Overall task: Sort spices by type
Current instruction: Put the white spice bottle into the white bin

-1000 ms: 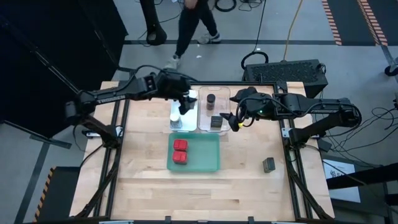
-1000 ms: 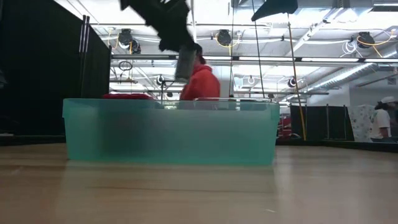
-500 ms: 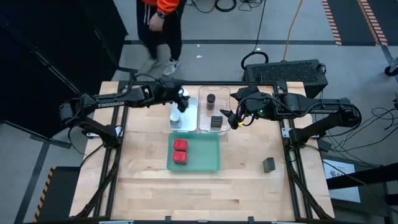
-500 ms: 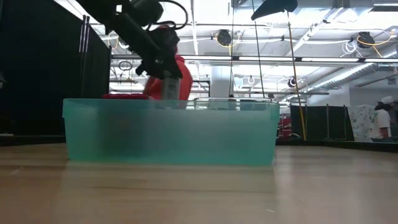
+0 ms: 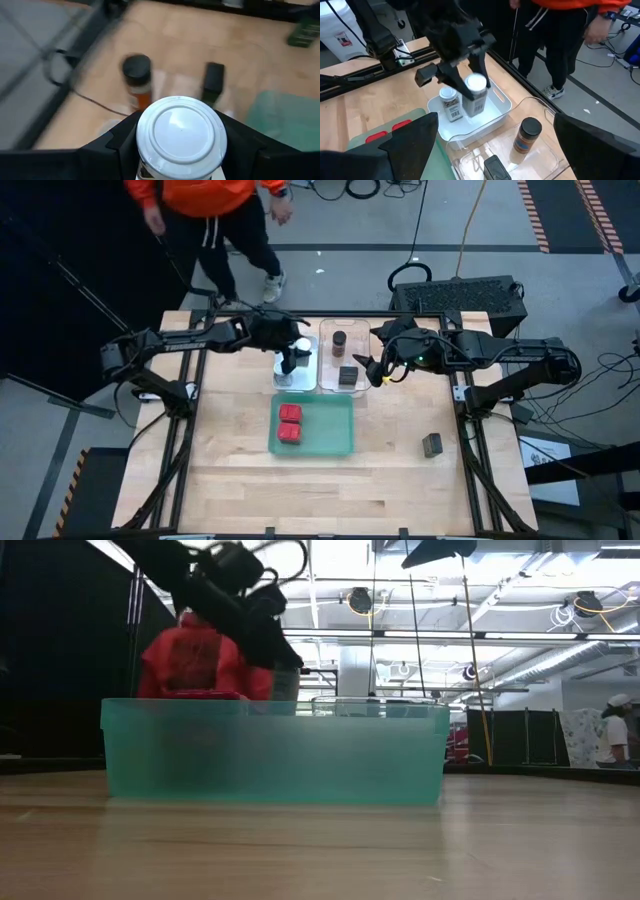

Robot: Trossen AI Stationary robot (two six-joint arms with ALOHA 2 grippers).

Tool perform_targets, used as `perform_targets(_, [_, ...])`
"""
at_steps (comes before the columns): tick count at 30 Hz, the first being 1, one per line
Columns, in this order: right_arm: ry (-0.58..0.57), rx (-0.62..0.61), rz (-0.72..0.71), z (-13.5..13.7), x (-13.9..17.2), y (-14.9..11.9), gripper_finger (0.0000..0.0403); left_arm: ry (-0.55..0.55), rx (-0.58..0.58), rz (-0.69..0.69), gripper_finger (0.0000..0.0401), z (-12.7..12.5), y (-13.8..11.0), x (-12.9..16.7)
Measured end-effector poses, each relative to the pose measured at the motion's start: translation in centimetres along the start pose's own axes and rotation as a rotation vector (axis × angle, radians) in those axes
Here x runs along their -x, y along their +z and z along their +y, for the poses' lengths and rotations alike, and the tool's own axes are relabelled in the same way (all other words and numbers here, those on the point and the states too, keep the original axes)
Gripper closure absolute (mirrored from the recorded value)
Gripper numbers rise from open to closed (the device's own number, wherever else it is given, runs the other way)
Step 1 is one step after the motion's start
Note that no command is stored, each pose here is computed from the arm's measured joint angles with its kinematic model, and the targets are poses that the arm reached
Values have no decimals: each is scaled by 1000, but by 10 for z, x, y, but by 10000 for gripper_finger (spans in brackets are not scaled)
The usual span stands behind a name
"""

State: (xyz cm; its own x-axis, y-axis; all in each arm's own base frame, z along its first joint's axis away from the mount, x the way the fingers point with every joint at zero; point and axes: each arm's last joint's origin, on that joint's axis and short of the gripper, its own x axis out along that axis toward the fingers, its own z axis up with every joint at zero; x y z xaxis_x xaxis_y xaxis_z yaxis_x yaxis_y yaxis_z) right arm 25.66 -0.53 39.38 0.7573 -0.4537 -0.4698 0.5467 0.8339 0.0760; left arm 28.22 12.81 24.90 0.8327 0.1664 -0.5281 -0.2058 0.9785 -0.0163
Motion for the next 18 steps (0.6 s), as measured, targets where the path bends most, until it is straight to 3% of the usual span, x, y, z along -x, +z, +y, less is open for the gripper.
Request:
perform_targets(5, [2,-2,-3,0,0,0,23,-127,47,35,195,13,-12,-13])
perform_targets(13, [3,-1,-2,0,0,0,23,-148,-32,30,195,17,-19,-31])
perform_targets(18, [2,0,0,0,0,0,23,-136,-19,44,195,23,-25,-38])
